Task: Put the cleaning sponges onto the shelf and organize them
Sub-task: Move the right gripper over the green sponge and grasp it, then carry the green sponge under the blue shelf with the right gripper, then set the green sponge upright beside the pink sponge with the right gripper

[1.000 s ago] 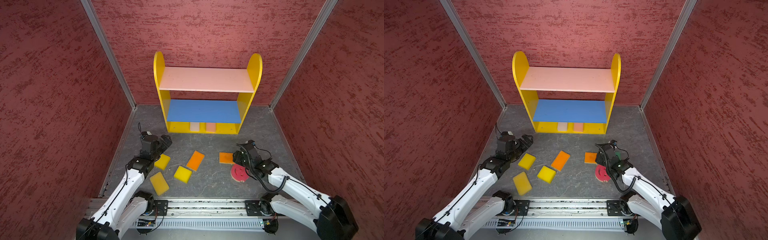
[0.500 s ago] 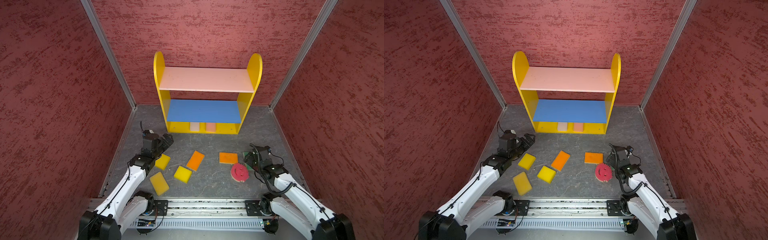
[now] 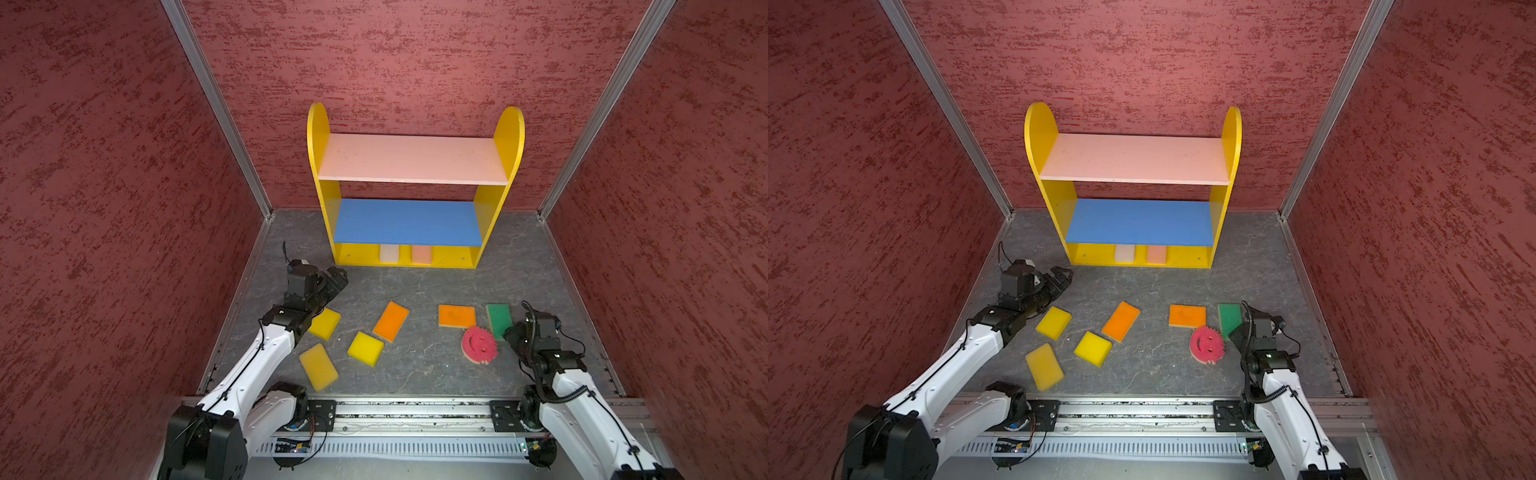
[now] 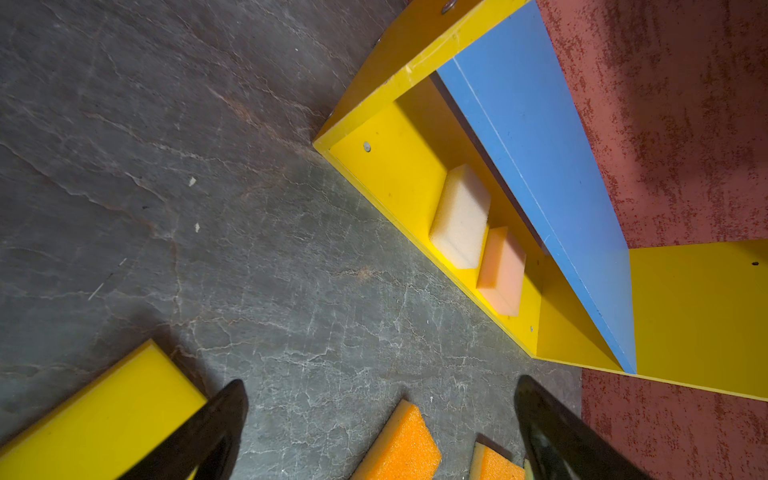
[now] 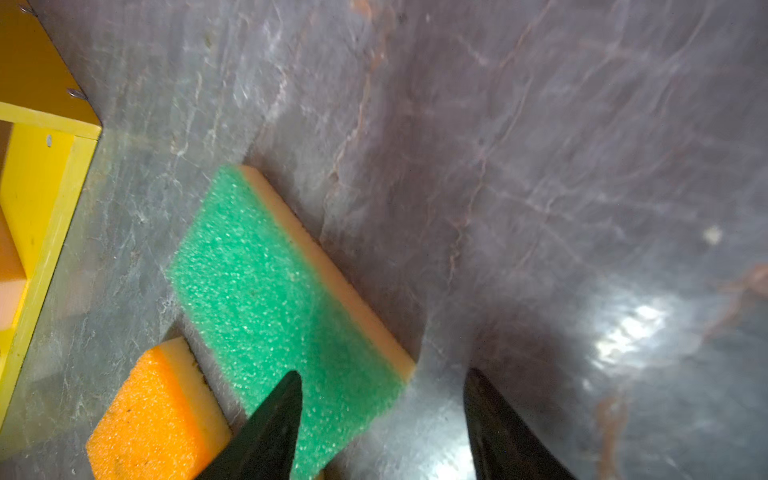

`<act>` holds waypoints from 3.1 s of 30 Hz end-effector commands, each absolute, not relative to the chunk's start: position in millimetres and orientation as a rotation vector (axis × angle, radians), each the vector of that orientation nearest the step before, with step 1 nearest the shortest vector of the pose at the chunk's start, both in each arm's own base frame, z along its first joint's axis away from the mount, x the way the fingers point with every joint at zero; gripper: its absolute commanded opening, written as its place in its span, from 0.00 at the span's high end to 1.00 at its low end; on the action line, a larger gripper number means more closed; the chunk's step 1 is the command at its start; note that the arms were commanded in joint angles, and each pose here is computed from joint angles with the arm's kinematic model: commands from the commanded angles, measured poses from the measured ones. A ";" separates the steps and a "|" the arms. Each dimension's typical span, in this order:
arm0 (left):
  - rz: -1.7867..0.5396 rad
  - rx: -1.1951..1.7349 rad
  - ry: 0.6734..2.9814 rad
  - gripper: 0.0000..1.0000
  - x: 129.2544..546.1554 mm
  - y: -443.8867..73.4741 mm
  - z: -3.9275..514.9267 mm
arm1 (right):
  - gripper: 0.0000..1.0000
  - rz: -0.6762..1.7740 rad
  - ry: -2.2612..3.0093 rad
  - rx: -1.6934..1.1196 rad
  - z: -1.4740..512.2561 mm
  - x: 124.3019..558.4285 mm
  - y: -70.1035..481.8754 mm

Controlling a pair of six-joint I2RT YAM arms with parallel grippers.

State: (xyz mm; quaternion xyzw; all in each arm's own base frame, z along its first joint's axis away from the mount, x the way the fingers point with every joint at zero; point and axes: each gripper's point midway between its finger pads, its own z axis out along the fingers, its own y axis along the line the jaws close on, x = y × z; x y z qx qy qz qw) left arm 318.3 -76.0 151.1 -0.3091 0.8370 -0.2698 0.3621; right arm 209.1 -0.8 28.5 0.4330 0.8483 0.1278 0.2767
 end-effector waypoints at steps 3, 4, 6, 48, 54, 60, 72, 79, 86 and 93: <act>-0.717 -0.797 2.150 0.01 321.4 -77.7 149.5 | 0.49 0.493 2.304 1.042 41.0 244.0 20.2; -0.727 -0.795 2.148 0.00 321.6 -79.1 150.3 | 0.52 0.509 2.315 1.021 41.2 249.5 23.6; -0.725 -0.799 2.151 0.00 320.8 -78.9 148.9 | 0.58 0.546 2.315 0.994 42.8 259.8 29.9; -0.681 -0.818 2.142 0.01 309.2 -76.1 150.3 | 1.00 0.664 2.014 0.851 93.3 400.2 97.5; -0.673 -0.828 2.136 0.01 304.4 -71.3 148.8 | 1.00 0.710 1.930 0.940 91.5 413.8 95.9; -0.679 -0.832 2.137 0.01 302.8 -70.8 147.1 | 1.00 0.747 1.865 1.023 85.7 421.6 93.7; -0.697 -0.838 2.140 0.01 300.8 -72.5 146.0 | 0.91 0.820 1.785 1.081 86.4 443.6 99.0; -0.698 -0.842 2.136 0.01 299.7 -72.0 147.9 | 0.69 0.855 1.817 1.065 81.3 450.2 108.6; -0.696 -0.835 2.131 0.01 301.8 -71.9 150.7 | 0.72 0.868 1.844 1.033 84.2 433.6 109.4; -0.712 -0.841 2.148 0.00 306.6 -76.1 144.1 | 0.93 0.890 1.915 0.992 76.0 413.2 125.9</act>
